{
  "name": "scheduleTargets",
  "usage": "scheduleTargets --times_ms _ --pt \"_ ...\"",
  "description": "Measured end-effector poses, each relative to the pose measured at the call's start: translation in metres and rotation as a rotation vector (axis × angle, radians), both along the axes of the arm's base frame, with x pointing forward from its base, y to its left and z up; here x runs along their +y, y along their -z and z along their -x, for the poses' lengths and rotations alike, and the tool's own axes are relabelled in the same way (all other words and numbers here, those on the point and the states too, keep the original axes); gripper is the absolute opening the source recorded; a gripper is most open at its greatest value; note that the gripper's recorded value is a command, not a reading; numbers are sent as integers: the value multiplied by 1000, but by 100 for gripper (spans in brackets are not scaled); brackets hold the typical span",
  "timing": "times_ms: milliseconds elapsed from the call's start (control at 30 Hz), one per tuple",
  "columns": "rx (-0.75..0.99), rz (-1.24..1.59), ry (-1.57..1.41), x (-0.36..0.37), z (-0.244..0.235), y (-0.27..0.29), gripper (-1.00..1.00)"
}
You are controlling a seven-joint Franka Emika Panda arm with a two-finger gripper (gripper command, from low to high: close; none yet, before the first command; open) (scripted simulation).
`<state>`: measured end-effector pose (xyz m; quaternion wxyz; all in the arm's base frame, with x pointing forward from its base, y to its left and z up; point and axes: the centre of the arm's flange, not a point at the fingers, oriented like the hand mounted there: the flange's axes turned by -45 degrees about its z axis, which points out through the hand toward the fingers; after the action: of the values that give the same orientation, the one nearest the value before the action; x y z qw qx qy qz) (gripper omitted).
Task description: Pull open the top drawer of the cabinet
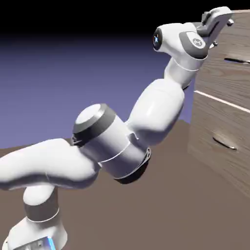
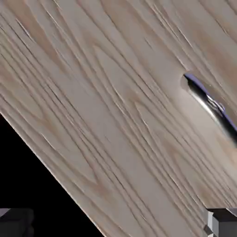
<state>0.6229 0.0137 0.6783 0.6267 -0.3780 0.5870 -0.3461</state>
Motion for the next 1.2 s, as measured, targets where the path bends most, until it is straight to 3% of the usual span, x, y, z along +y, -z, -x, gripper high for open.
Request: scheduleTargets --times_ms 267,600,633,1200 --pt "7 485 71 60 -70 83 0" --pt "8 494 72 61 -120 85 0" --pt "8 494 72 61 -121 85 -100" --pt "5 494 73 61 -22 84 -100"
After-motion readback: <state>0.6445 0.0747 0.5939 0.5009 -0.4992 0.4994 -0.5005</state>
